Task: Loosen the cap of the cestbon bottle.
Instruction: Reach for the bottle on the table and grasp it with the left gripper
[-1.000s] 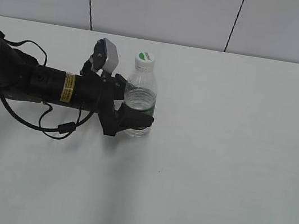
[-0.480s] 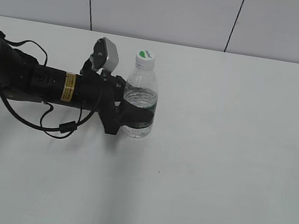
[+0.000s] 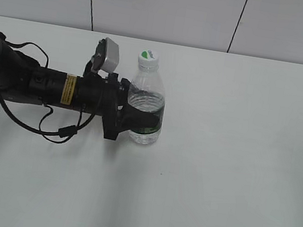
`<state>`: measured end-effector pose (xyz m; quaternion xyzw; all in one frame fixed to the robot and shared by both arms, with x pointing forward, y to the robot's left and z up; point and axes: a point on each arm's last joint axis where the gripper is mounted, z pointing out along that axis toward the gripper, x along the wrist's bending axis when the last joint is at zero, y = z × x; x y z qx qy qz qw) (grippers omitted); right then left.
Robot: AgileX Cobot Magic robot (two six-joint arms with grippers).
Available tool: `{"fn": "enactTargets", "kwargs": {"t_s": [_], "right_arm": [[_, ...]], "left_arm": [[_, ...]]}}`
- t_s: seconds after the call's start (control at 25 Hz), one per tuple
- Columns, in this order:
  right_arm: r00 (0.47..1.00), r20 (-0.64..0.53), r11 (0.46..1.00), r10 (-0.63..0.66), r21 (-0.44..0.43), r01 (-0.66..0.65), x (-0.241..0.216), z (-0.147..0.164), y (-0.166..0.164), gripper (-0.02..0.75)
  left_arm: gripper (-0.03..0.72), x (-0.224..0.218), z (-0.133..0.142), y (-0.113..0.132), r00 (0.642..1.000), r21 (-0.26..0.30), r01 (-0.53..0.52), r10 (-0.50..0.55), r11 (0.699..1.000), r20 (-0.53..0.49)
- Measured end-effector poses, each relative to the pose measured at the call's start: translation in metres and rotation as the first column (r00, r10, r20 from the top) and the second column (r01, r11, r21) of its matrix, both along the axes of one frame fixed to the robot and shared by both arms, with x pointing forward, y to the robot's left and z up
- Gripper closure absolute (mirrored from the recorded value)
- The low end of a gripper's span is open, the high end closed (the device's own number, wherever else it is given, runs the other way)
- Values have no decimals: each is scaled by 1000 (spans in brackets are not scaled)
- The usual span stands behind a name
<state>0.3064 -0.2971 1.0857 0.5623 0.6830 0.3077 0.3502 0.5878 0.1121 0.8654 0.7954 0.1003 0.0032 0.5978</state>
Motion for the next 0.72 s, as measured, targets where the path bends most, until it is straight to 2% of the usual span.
{"fn": "enactTargets", "kwargs": {"t_s": [0.16,0.36,0.48,0.56,0.72], "right_arm": [[991,-135,1000,0,-16,-2,41,5,5,148],[958,-286,1000,1,-20,-8,99,4,13,148],[945,-326,1000,27,12,-25,124,7,20,148],[935,-350,998,61,23,-56,140,9,24,148],[884,-439,987,158,86,-133,172,13,38,148]], "left_arm": [[318,-5,-2,-1,998,22,56,-56,998,7],[318,-7,-2,-3,997,28,70,-71,997,9],[319,-10,-2,-12,997,29,74,-74,997,7],[319,-15,-4,-22,996,53,87,-88,995,8],[319,-20,-7,-33,996,81,93,-94,992,9]]}}
